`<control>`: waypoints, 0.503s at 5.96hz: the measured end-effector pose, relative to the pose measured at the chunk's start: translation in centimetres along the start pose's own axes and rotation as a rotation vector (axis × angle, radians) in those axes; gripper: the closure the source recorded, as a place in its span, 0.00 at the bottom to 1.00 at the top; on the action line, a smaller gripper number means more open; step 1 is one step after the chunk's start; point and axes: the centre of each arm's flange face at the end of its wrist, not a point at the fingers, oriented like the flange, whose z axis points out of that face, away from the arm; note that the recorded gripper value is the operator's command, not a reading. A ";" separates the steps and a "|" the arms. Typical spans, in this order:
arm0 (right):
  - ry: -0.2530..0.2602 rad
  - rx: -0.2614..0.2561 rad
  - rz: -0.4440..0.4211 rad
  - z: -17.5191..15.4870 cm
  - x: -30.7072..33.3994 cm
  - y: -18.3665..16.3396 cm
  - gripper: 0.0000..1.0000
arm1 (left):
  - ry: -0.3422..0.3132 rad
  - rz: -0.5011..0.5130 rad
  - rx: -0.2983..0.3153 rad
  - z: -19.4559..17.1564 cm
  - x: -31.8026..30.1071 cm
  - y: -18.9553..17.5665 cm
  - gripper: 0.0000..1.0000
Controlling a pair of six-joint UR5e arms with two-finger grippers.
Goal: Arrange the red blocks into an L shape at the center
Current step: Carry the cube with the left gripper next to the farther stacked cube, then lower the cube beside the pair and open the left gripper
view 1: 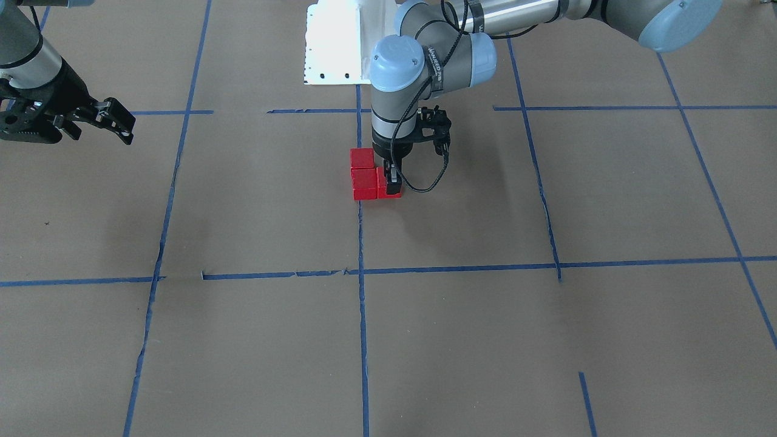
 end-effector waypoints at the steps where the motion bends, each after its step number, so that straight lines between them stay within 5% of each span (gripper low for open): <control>1: 0.000 0.000 0.000 0.0 0.0 0.0 0.00 | -0.001 0.000 0.001 0.1 0.0 0.1 0.01; 3: 0.001 -0.001 0.000 0.1 0.0 0.0 0.00 | 0.000 -0.009 -0.004 0.2 0.0 0.2 0.00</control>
